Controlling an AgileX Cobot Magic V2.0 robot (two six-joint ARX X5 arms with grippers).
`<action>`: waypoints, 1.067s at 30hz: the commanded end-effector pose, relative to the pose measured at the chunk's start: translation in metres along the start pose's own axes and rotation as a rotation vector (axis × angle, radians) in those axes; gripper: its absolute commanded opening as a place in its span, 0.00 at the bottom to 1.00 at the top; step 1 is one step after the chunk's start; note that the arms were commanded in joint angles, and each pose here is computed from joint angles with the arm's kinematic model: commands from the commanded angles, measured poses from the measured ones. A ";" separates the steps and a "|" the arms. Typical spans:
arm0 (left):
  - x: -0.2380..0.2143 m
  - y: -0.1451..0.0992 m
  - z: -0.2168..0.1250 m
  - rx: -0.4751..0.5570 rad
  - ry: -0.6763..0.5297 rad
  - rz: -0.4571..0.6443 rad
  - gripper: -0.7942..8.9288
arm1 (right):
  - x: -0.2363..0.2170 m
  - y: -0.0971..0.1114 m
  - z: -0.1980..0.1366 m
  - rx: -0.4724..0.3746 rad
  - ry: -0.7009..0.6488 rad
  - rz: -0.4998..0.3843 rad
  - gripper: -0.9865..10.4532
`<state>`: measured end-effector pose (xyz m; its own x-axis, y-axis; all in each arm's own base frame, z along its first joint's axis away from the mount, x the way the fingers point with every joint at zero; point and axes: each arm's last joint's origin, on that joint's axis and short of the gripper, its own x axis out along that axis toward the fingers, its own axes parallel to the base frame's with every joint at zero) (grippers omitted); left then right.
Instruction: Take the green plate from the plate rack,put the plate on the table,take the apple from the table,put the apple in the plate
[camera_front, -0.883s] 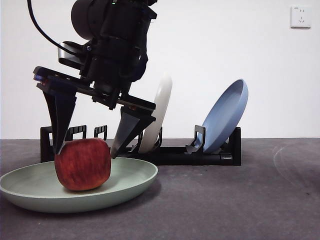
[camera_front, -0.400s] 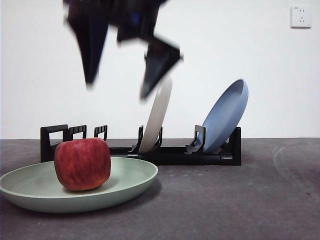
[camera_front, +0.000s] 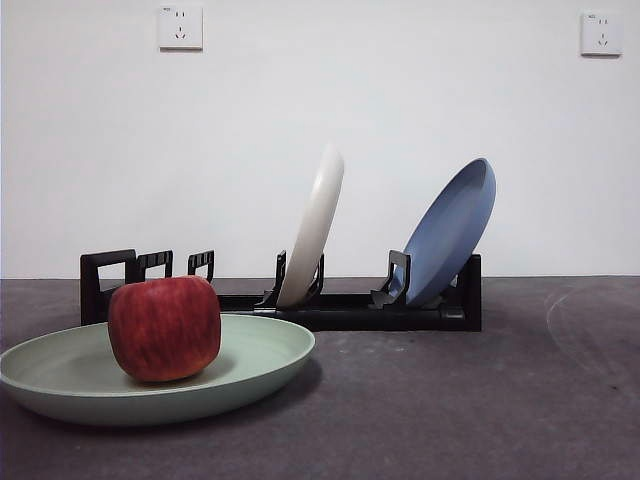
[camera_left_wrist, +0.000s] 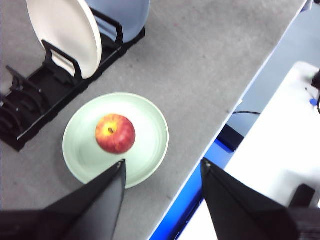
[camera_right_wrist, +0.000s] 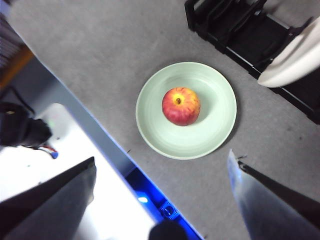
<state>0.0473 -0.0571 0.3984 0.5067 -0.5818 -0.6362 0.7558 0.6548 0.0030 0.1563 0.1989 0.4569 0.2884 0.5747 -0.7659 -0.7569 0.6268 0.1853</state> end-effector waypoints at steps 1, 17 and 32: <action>0.005 -0.001 0.004 0.000 0.003 -0.027 0.34 | -0.013 0.000 -0.022 0.043 0.023 0.000 0.47; 0.019 -0.001 0.015 0.011 0.014 -0.032 0.07 | -0.036 -0.007 -0.090 0.084 0.035 -0.030 0.08; 0.022 -0.001 0.015 0.011 0.029 -0.024 0.08 | -0.036 -0.009 -0.090 0.085 0.023 -0.102 0.09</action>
<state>0.0629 -0.0778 0.3967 0.4716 -0.5858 -0.6591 0.7707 0.6370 -0.0147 0.1007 0.1261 0.4309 0.3604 0.5164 -0.7769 -0.6739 0.7200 0.1659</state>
